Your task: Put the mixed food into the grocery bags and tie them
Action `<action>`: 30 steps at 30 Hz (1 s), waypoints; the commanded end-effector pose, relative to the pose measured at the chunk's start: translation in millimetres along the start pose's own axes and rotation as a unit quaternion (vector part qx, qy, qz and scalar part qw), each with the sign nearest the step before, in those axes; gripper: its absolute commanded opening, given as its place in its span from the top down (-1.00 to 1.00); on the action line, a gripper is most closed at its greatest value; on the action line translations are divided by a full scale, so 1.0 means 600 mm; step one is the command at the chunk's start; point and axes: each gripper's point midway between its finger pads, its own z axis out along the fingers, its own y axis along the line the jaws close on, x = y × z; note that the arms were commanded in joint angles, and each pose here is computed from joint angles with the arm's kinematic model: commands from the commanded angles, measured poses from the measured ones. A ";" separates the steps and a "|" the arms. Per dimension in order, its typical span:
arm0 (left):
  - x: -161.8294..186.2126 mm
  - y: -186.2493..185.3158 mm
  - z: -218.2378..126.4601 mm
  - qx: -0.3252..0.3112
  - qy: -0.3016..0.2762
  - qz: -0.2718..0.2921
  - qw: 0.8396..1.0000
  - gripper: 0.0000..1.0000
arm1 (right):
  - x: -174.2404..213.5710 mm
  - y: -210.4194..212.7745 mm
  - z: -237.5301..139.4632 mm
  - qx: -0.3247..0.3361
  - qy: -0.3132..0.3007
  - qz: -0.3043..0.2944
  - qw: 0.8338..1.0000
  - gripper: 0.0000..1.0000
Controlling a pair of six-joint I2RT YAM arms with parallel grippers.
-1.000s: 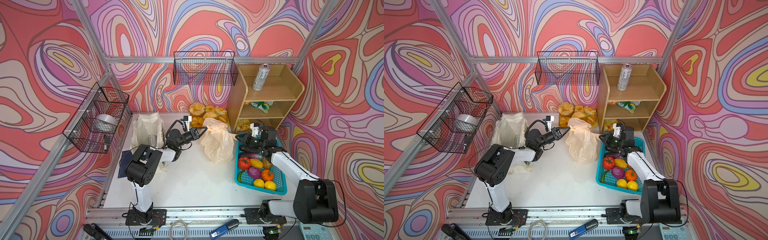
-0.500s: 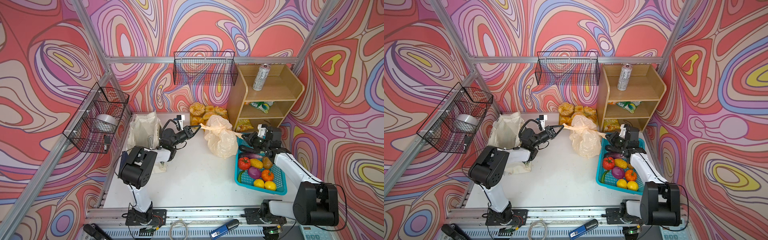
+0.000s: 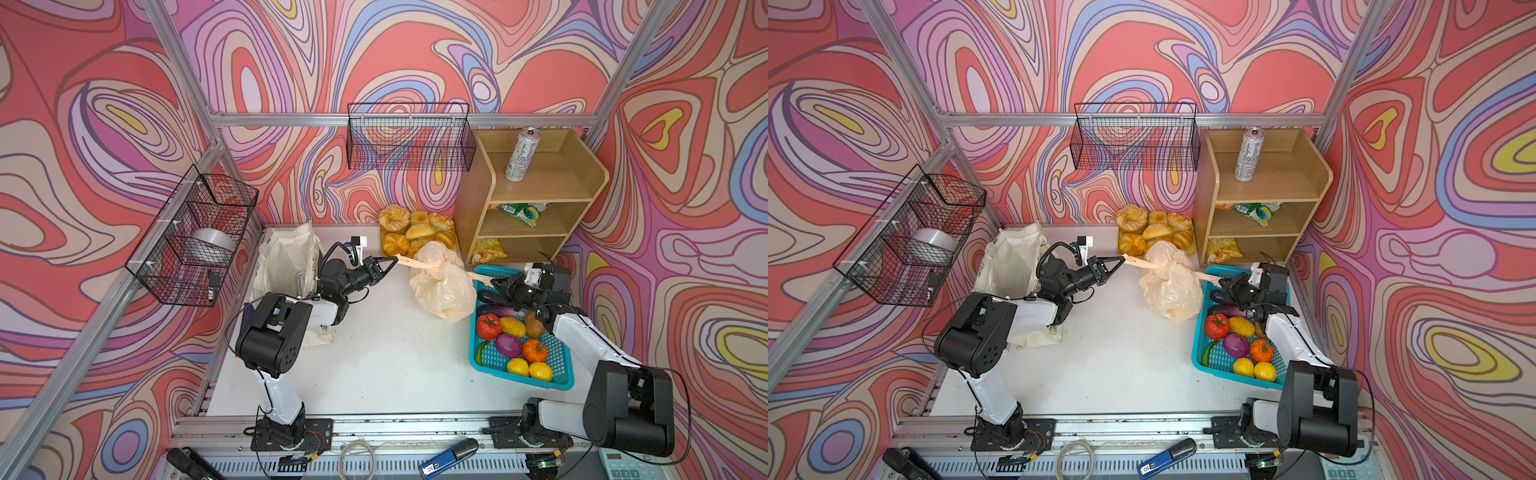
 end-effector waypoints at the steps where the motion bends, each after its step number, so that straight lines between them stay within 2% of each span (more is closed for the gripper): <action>1: -0.112 -0.045 -0.013 0.017 -0.097 0.067 0.993 1.00 | -0.091 -0.041 -0.025 0.047 -0.106 0.013 0.993 1.00; 3: -0.093 -0.051 0.010 0.013 -0.059 0.080 0.995 1.00 | -0.083 -0.008 -0.022 0.030 -0.086 -0.019 0.996 1.00; 5: -0.072 -0.054 0.029 0.001 -0.023 0.100 0.995 0.60 | -0.067 0.020 -0.016 0.025 -0.062 -0.053 0.996 1.00; 7: -0.061 -0.053 0.036 -0.018 -0.005 0.120 0.993 0.33 | -0.049 0.042 -0.012 0.021 -0.045 -0.079 0.996 1.00; 8: -0.058 -0.052 0.036 -0.029 0.002 0.132 0.991 0.25 | -0.040 0.053 -0.010 0.020 -0.038 -0.092 0.995 1.00; 14: -0.042 -0.048 0.035 -0.100 0.044 0.190 0.976 0.10 | 0.037 0.096 0.032 0.009 0.023 -0.148 0.989 1.00; 22: 0.040 -0.037 0.076 -0.198 0.165 0.265 0.929 -0.02 | 0.105 0.095 0.065 0.003 0.073 -0.158 0.985 0.99; 23: 0.045 -0.032 0.080 -0.206 0.174 0.267 0.925 -0.13 | 0.106 0.092 0.064 0.004 0.074 -0.159 0.985 0.76; 24: 0.047 -0.026 0.085 -0.215 0.181 0.268 0.921 -0.27 | 0.107 0.092 0.063 0.005 0.074 -0.160 0.984 0.44; 25: 0.046 -0.018 0.088 -0.228 0.185 0.271 0.917 -0.82 | 0.106 0.092 0.061 0.007 0.074 -0.164 0.984 0.16; 26: 0.045 -0.012 0.092 -0.234 0.186 0.275 0.914 -1.00 | 0.106 0.092 0.059 0.010 0.072 -0.167 0.983 0.04; 28: 0.034 -0.002 0.098 -0.252 0.181 0.283 0.908 -1.00 | 0.101 0.094 0.053 0.016 0.066 -0.174 0.982 -0.13; 30: 0.022 0.001 0.105 -0.260 0.174 0.294 0.903 -1.00 | 0.096 0.097 0.047 0.023 0.059 -0.181 0.981 -0.21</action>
